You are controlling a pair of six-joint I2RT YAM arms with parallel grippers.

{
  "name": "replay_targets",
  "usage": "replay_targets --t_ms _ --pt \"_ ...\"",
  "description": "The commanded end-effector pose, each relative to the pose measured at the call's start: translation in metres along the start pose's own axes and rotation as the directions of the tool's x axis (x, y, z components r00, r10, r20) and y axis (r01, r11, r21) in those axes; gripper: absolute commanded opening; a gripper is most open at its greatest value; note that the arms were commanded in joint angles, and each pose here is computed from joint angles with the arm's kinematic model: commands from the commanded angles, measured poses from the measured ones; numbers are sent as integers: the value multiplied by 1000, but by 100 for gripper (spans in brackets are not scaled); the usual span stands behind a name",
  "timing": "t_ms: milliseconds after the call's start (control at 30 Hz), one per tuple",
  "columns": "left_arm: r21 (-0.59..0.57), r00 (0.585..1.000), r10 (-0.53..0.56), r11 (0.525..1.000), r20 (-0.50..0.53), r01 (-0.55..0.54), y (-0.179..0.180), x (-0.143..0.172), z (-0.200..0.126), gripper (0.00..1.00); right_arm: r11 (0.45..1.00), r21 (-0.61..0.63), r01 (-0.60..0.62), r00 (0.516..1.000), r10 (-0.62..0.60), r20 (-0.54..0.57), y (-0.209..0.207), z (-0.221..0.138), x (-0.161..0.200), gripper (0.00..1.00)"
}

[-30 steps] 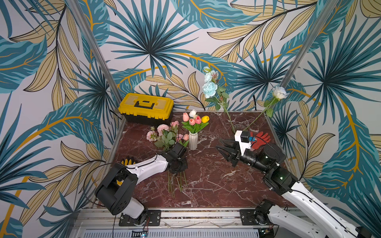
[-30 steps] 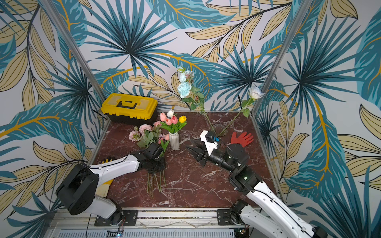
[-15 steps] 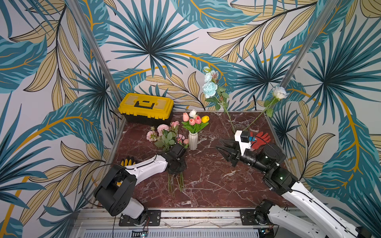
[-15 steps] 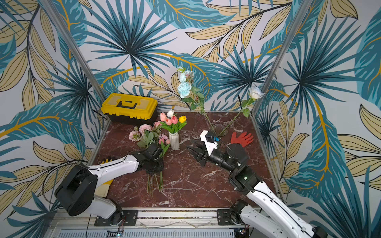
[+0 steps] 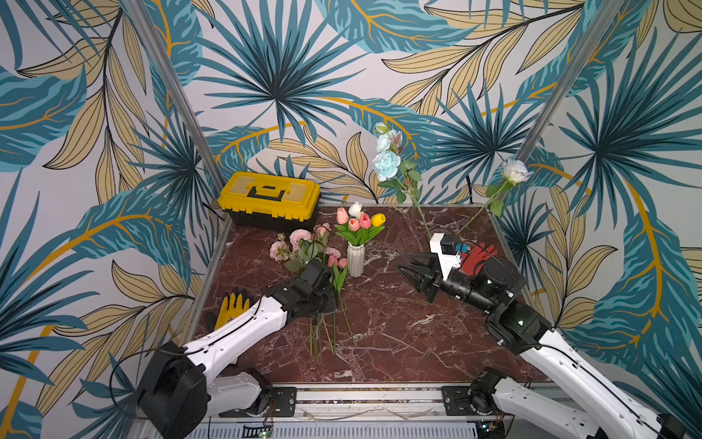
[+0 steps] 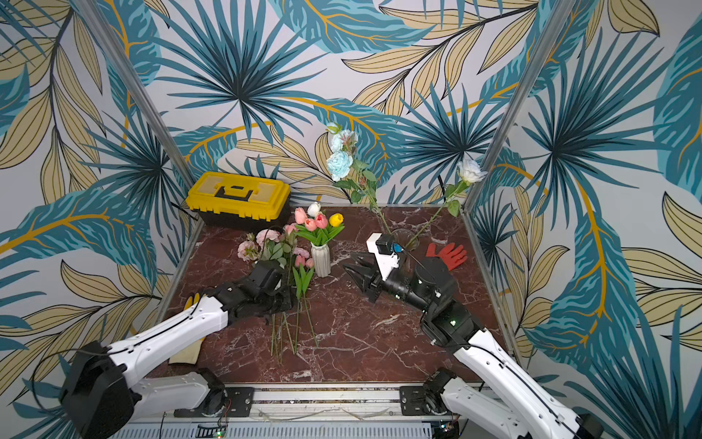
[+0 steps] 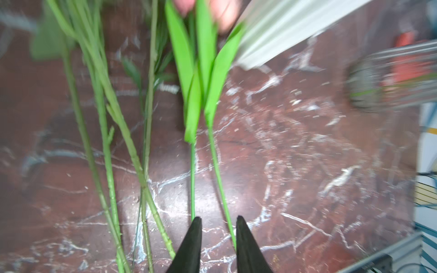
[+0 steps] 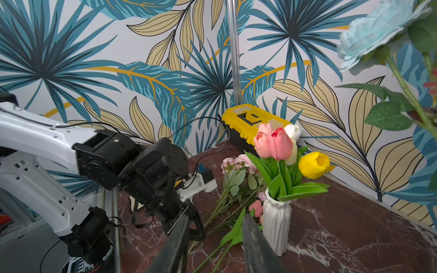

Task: Pick out pink flowers from the vase
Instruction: Place the flower at the center of the board, then pick up the flower from the vase.

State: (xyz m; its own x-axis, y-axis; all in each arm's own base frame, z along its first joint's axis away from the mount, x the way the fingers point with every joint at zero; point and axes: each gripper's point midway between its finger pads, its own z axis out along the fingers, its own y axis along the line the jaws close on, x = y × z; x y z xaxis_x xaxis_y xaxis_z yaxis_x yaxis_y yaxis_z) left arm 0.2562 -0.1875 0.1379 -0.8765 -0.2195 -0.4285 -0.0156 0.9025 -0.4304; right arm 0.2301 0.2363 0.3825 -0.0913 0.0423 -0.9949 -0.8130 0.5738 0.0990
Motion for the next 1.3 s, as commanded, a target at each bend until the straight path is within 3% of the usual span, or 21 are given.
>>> replay_targets --t_ms 0,233,500,933,1267 --pt "24 974 156 987 166 -162 -13 -32 -46 31 1000 10 28 999 -27 -34 -3 9 2 35" --pt "-46 848 303 948 434 -315 -10 -63 -117 38 984 39 172 984 -170 -52 -22 43 14 31" --pt "-108 745 332 937 579 -333 2 -74 -139 41 964 147 220 974 -209 -84 -61 93 41 31" --pt "-128 687 327 937 649 -325 8 -74 -153 44 931 253 262 965 -261 -36 -99 147 54 32" --pt "-117 674 331 932 660 -343 4 -71 -156 44 927 278 250 964 -264 13 -105 158 44 28"
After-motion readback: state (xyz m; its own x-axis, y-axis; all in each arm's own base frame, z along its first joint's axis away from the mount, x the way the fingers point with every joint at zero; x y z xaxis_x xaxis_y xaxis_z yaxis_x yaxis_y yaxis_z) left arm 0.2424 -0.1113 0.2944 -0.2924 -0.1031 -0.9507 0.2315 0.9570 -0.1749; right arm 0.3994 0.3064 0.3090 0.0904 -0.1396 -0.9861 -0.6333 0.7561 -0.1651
